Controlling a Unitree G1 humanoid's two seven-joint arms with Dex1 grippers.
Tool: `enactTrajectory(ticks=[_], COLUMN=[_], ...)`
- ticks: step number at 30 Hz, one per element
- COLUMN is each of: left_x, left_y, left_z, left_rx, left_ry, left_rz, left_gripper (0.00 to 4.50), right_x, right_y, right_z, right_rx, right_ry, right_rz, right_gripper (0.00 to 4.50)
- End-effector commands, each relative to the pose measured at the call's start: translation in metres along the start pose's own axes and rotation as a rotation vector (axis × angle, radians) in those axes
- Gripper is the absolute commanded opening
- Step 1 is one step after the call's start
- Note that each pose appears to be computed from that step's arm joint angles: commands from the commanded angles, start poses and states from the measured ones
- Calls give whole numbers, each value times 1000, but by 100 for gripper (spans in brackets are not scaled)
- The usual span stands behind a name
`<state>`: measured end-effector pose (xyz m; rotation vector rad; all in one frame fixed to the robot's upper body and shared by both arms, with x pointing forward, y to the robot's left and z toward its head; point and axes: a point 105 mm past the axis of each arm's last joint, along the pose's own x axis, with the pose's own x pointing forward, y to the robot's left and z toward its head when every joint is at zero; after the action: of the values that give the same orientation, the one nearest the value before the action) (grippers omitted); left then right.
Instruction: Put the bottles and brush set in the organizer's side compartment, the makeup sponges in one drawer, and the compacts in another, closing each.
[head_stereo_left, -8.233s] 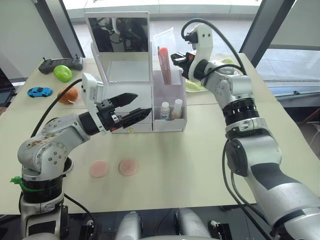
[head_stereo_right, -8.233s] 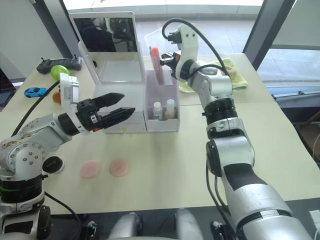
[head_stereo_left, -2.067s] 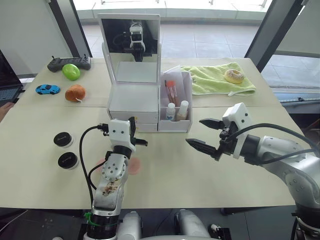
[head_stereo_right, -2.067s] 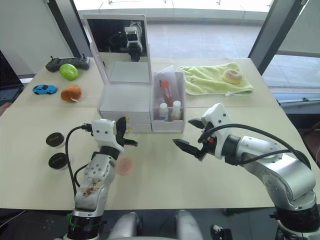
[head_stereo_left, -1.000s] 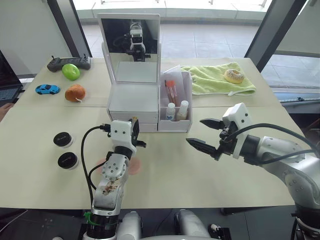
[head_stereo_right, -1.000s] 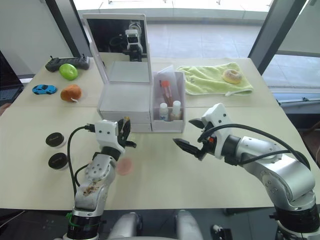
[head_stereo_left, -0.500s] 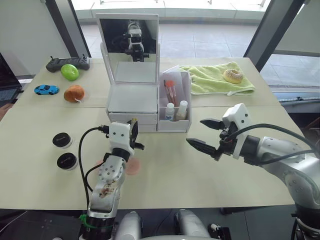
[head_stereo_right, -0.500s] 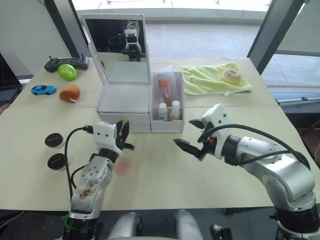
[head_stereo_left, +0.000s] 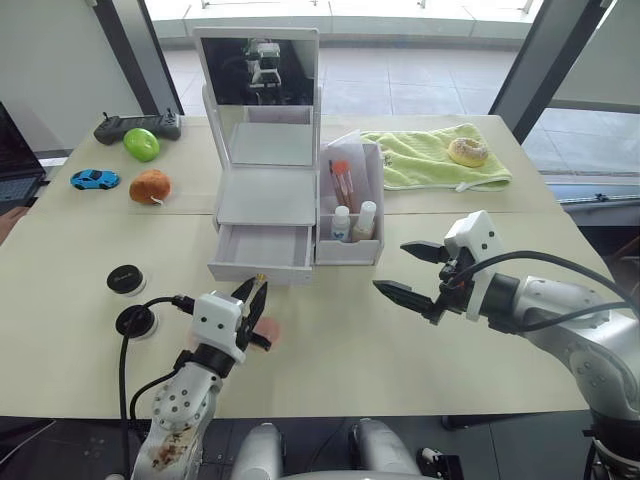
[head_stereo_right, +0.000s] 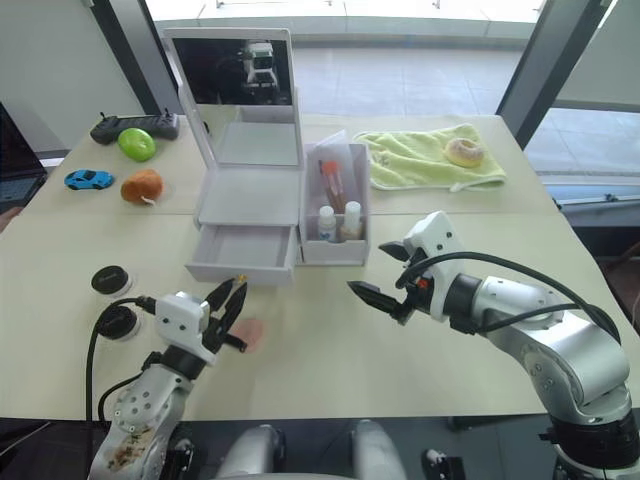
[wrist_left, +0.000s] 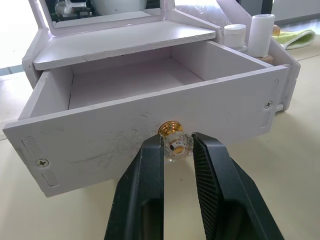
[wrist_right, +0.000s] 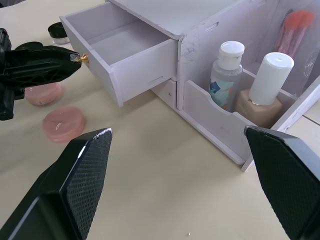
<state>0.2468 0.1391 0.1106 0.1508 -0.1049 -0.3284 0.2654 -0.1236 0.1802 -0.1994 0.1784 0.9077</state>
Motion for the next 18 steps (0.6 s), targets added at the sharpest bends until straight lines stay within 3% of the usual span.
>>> enactTrajectory(ticks=[1, 17, 18], left_x=[-5, -8, -7], left_y=[-1, -5, -5], left_z=[8, 13, 13], left_rx=[-4, -29, -37], left_ry=[-16, 3, 1], left_rz=[-13, -53, -56], left_gripper=[55, 55, 90], right_x=[-3, -2, -2], right_y=[-3, -1, -1], right_z=[14, 17, 17], right_rx=[-60, -62, -61], right_ry=[-37, -43, -43], right_rz=[-16, -4, -4], right_gripper=[450, 450, 450])
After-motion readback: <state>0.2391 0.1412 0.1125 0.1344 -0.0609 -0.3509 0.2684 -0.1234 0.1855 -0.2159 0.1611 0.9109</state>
